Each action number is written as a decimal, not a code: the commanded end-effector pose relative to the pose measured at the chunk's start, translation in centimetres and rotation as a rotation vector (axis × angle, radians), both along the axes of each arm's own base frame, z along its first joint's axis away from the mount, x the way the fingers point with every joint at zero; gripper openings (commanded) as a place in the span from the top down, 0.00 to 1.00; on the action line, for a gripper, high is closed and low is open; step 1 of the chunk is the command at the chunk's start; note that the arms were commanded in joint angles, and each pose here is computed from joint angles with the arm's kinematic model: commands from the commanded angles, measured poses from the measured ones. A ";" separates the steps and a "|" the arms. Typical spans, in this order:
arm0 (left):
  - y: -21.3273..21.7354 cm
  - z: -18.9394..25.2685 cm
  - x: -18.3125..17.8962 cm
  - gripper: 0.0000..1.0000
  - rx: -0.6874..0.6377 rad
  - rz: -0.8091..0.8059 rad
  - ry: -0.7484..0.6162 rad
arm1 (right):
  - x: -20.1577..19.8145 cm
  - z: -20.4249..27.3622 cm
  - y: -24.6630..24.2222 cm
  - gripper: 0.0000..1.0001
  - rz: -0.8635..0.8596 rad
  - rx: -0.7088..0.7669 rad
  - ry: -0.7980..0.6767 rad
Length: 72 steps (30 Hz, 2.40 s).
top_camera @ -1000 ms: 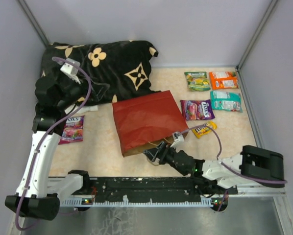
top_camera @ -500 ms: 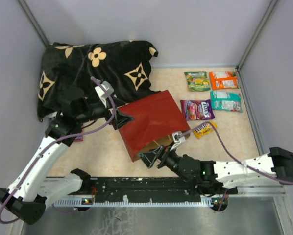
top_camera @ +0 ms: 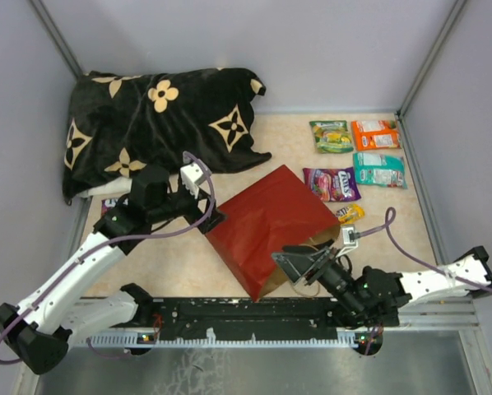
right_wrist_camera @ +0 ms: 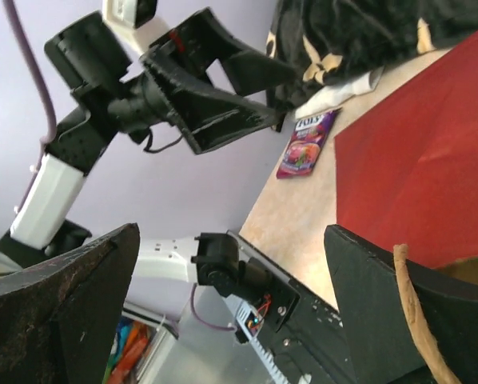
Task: Take the snacks out of the paper bag
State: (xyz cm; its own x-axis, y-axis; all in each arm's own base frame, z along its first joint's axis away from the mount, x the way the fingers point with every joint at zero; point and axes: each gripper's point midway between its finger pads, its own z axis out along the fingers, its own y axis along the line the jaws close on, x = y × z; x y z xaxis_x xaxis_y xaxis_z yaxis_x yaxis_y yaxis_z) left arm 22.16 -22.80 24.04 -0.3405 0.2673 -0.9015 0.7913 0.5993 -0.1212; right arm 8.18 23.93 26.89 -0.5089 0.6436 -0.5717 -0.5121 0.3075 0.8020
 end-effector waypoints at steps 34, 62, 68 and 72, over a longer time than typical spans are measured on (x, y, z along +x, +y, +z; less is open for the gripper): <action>2.5 4.0 3.5 0.00 -0.075 0.308 -0.064 | 9.9 -8.5 14.6 0.01 0.420 -0.268 0.245; 6.9 3.1 5.3 0.00 -0.063 0.438 -0.067 | 6.4 -6.2 16.4 0.01 0.735 0.125 0.542; 7.1 2.5 5.2 0.00 -0.058 0.428 -0.063 | 2.3 -6.7 16.7 0.01 0.819 0.146 0.624; 6.1 1.5 4.7 0.00 -0.049 0.362 -0.035 | 0.0 -6.8 16.5 0.01 0.828 0.155 0.632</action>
State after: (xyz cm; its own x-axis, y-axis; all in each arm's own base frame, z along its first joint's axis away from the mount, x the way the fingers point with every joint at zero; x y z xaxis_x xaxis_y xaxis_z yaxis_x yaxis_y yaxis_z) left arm 27.30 -15.64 25.98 -0.3777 0.0683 -0.9234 0.4709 0.8728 -0.1281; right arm 10.08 40.99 16.93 -0.9999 0.0065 0.0145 0.0147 0.0296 0.9995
